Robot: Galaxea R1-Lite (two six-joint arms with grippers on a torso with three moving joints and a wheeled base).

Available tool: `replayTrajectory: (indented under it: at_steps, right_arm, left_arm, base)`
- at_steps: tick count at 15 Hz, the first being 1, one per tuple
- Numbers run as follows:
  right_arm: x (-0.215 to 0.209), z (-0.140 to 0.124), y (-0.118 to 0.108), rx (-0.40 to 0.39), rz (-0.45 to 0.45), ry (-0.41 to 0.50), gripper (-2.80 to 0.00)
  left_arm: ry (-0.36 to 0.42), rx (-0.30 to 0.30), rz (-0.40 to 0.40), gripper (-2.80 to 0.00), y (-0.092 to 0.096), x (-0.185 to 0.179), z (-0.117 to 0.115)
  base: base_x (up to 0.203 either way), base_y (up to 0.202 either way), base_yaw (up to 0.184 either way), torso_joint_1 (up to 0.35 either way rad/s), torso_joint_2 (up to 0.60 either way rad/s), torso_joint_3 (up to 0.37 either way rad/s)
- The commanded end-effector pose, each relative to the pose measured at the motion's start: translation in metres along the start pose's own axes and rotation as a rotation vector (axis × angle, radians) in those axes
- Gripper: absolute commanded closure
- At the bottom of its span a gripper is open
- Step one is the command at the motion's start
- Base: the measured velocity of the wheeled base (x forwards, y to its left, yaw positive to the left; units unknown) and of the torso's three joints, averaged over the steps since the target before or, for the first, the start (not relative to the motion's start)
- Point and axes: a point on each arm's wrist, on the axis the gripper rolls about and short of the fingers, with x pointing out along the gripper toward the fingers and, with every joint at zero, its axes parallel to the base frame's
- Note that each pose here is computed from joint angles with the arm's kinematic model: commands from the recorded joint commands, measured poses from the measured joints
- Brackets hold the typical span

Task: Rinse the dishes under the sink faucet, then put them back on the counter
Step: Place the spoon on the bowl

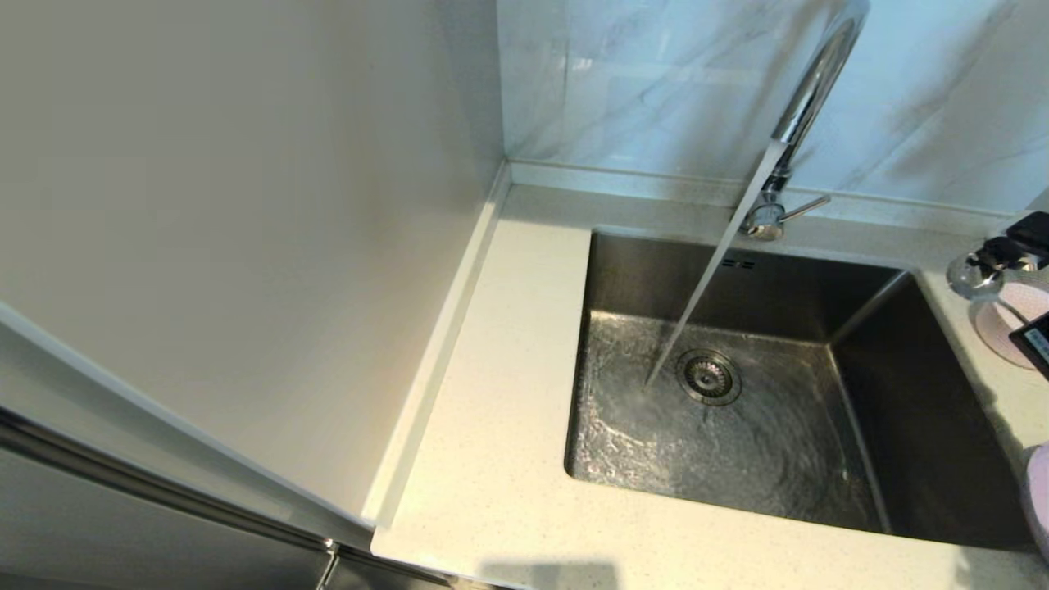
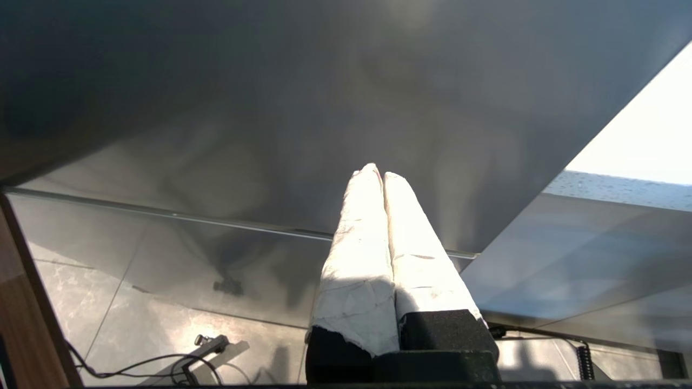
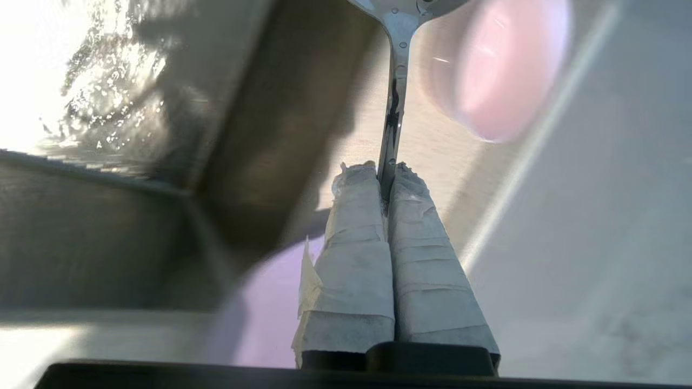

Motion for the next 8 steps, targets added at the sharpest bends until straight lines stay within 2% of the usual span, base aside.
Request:
replayTrajectory:
  at_steps: [1,4,6,8]
  right_arm:
    - [0.026,-0.004,-0.03,0.01,-0.019,0.044,0.0]
    - [0.051,-0.008,-0.065,-0.02,-0.066,0.077,0.0]
    - [0.065,-0.012,-0.079,-0.011,-0.074,0.092,0.0]
    - [0.075,-0.021,-0.093,-0.054,-0.086,0.119,0.0]
  left_arm:
    - [0.0,0.0,0.0,0.0,0.0,0.0,0.0]
    - [0.0,0.0,0.0,0.0,0.0,0.0,0.0]
    - [0.0,0.0,0.0,0.0,0.0,0.0,0.0]
    - [0.0,0.0,-0.001,0.0,0.0,0.0,0.0]
  base:
    - [0.0,0.0,0.0,0.0,0.0,0.0]
    - [0.0,0.0,0.0,0.0,0.0,0.0]
    - [0.0,0.0,0.0,0.0,0.0,0.0]
    - [0.0,0.0,0.0,0.0,0.0,0.0]
